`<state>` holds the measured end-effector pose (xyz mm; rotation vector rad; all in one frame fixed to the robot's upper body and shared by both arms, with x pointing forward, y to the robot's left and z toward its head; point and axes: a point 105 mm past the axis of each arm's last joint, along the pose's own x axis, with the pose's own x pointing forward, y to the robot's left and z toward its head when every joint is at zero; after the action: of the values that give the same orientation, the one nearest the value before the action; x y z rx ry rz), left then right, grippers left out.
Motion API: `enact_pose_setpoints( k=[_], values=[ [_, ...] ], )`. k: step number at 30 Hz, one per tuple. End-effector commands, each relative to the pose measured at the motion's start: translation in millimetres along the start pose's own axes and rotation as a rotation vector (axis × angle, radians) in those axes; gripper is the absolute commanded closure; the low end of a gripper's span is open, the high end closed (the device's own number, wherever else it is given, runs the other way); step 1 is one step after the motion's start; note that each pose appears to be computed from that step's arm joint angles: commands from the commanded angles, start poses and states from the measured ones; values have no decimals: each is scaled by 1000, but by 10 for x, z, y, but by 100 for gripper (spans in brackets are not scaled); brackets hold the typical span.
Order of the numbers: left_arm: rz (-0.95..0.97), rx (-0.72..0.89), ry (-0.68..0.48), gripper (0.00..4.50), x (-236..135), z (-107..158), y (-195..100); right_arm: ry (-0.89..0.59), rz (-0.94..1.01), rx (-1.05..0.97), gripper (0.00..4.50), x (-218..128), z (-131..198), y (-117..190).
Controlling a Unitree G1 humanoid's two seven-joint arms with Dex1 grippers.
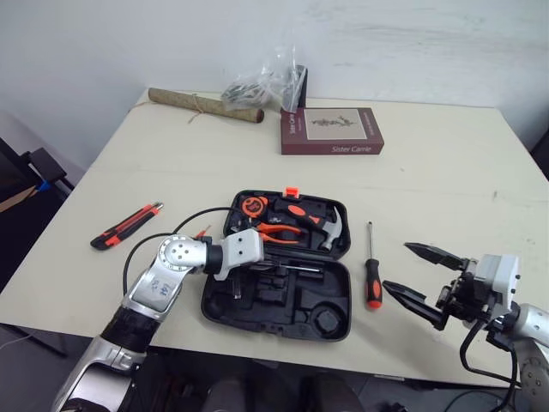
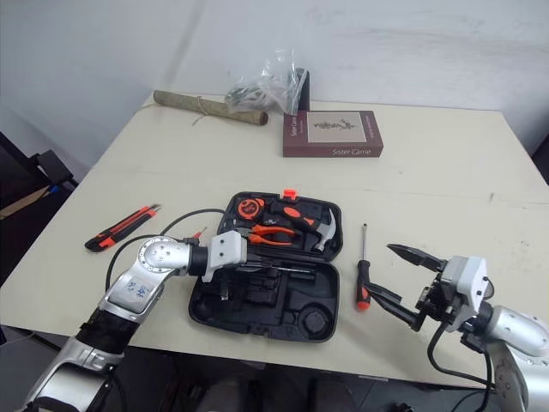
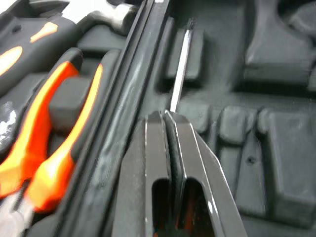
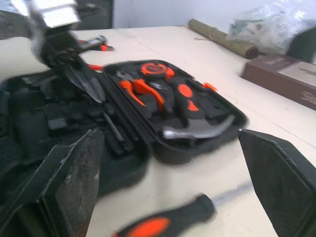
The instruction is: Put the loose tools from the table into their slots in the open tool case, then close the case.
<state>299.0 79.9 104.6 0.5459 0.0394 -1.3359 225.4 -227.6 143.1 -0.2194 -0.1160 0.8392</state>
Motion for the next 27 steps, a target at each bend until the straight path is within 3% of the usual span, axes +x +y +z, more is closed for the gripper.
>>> enact_pose_setpoints(
  k=[1, 5, 9, 10, 13, 16, 19, 22, 27],
  values=[
    [161, 53, -195, 393, -447, 312, 240, 13, -107, -49, 0, -285, -1, -120],
    [369, -1, -177, 222, -1151, 244, 408, 89, -267, -62, 0, -768, -129, -222],
    [636, -93, -1, 31, -2107, -99, 418, 215, -506, -57, 0, -1501, -335, -279],
    [702, -113, 39, 6, -2327, -176, 394, 246, -548, -59, 0, -1645, -375, -265],
    [953, -190, 136, 6, -3048, -437, 260, 322, -665, -40, 0, -2038, -484, -196],
    [1148, -279, 292, 6, -3724, -709, -76, 378, -836, -31, 0, -2450, -542, -188],
    [1311, -334, 370, 6, -4199, -780, -329, 451, -906, -21, 0, -2725, -625, -109],
    [1326, -333, 356, 6, -4232, -797, -361, 469, -915, -17, 0, -2787, -687, -103],
    [1252, -292, 282, 6, -3994, -777, -238, 374, -870, -25, 0, -2601, -673, -294]
  ],
)
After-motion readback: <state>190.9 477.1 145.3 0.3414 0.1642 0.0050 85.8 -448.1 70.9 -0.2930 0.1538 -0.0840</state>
